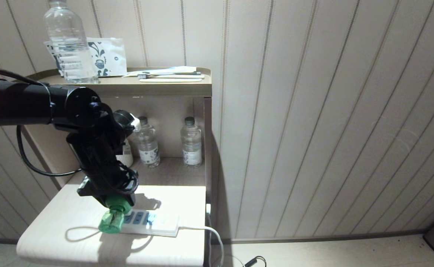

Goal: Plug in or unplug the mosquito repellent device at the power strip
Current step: Insert the plug into the socket

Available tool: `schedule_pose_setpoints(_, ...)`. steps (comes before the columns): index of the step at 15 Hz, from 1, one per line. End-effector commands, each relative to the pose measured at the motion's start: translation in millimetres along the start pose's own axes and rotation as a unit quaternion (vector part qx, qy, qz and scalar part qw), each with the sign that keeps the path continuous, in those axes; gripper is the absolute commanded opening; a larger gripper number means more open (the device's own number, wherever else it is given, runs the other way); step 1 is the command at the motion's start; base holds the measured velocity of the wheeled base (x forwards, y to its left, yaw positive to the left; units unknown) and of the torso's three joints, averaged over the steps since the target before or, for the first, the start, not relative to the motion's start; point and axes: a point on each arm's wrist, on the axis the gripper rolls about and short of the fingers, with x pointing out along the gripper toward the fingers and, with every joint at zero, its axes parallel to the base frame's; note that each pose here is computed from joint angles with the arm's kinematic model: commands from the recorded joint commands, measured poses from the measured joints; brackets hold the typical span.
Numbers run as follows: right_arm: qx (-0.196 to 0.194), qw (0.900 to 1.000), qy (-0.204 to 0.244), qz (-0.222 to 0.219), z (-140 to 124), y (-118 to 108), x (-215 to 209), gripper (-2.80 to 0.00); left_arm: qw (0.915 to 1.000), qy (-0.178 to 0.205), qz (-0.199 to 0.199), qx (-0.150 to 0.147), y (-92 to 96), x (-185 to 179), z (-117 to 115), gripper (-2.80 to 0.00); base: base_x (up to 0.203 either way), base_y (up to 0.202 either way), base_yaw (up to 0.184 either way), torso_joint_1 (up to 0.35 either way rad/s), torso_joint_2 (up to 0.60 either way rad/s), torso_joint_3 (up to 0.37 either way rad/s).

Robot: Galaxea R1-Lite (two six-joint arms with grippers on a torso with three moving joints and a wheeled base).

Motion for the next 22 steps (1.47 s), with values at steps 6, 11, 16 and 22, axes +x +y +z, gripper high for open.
schedule_pose_setpoints(6,0.000,1.000,0.000,0.000,0.0,0.0,0.0,-2.80,0.9999,0.003,-0.002,-0.014,10.8,7.8,0.1,-2.80,0.000,0.000,0.000,0.000,0.00,0.000)
schedule_pose_setpoints(11,0.000,1.000,0.000,0.000,0.0,0.0,0.0,-2.80,0.9999,0.006,0.002,-0.012,9.4,11.9,2.7,-2.80,0.000,0.000,0.000,0.000,0.00,0.000)
schedule_pose_setpoints(16,0.000,1.000,0.000,0.000,0.0,0.0,0.0,-2.80,0.9998,0.016,0.010,-0.002,1.2,25.1,9.9,-2.80,0.000,0.000,0.000,0.000,0.00,0.000)
schedule_pose_setpoints(22,0.000,1.000,0.000,0.000,0.0,0.0,0.0,-2.80,0.9994,0.030,0.014,0.000,-0.7,36.9,13.3,-2.80,0.000,0.000,0.000,0.000,0.00,0.000)
